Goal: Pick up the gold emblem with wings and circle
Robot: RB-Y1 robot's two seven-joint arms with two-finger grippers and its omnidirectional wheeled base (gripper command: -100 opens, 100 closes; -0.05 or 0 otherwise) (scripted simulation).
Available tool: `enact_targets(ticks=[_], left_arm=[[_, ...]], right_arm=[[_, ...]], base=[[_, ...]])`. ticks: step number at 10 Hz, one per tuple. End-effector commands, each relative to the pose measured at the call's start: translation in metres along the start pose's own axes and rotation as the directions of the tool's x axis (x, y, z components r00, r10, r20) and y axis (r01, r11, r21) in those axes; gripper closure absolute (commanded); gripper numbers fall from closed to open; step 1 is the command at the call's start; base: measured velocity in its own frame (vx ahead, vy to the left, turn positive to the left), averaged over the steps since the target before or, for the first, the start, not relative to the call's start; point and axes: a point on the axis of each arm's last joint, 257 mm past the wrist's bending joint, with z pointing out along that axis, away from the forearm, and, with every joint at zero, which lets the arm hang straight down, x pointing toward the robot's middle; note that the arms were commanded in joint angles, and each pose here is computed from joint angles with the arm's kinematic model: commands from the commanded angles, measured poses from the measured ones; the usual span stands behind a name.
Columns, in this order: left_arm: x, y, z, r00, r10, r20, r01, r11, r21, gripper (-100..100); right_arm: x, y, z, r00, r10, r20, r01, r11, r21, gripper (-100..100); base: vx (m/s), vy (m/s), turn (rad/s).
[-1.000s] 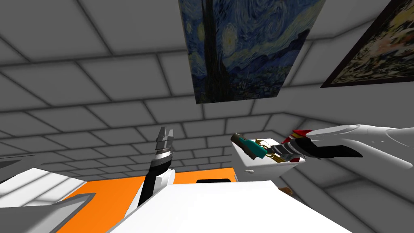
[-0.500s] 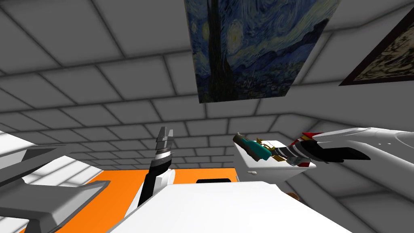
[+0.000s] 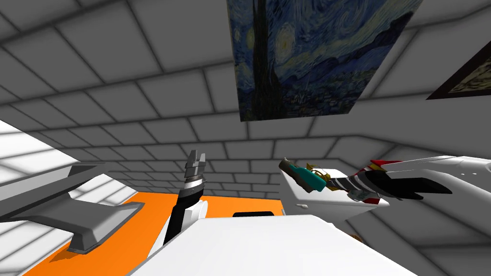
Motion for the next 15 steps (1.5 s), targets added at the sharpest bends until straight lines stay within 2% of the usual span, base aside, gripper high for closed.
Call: enact_targets(ticks=[1,2,4,5,7,10,12,15], left_arm=[[0.000,0.000,0.000,1.000,0.000,0.000,0.000,1.000,0.000,0],[0.000,0.000,0.000,1.000,0.000,0.000,0.000,1.000,0.000,0],[0.000,0.000,0.000,1.000,0.000,0.000,0.000,1.000,0.000,0],[0.000,0.000,0.000,1.000,0.000,0.000,0.000,1.000,0.000,0],[0.000,0.000,0.000,1.000,0.000,0.000,0.000,1.000,0.000,0],[0.000,0.000,0.000,1.000,0.000,0.000,0.000,1.000,0.000,0],[0.000,0.000,0.000,1.000,0.000,0.000,0.000,1.000,0.000,0],[0.000,0.000,0.000,1.000,0.000,0.000,0.000,1.000,0.000,0]], right_arm=[[-0.001,-0.002,-0.001,1.000,0.018,0.007,-0.018,1.000,0.000,-100],[0.009,-0.011,-0.002,1.000,0.020,-0.003,-0.020,1.000,0.010,-100],[0.007,-0.011,-0.002,0.999,0.042,0.008,-0.042,0.999,0.009,-100],[0.017,-0.020,-0.003,0.999,0.048,0.000,-0.048,0.999,0.020,-100],[0.014,-0.020,-0.003,0.998,0.066,0.010,-0.066,0.998,0.020,-100],[0.033,-0.039,-0.007,0.996,0.091,0.004,-0.091,0.995,0.046,-100],[0.029,-0.040,-0.007,0.994,0.109,0.021,-0.110,0.993,0.047,-100],[0.047,-0.059,-0.013,0.992,0.126,0.019,-0.127,0.989,0.079,-100]], base=[[-0.010,0.003,-0.022],[-0.021,0.009,0.153],[-0.017,0.003,0.058],[-0.022,0.013,0.180],[-0.019,0.005,0.042],[-0.031,0.009,0.149],[-0.020,0.005,0.038],[-0.024,0.013,0.151]])
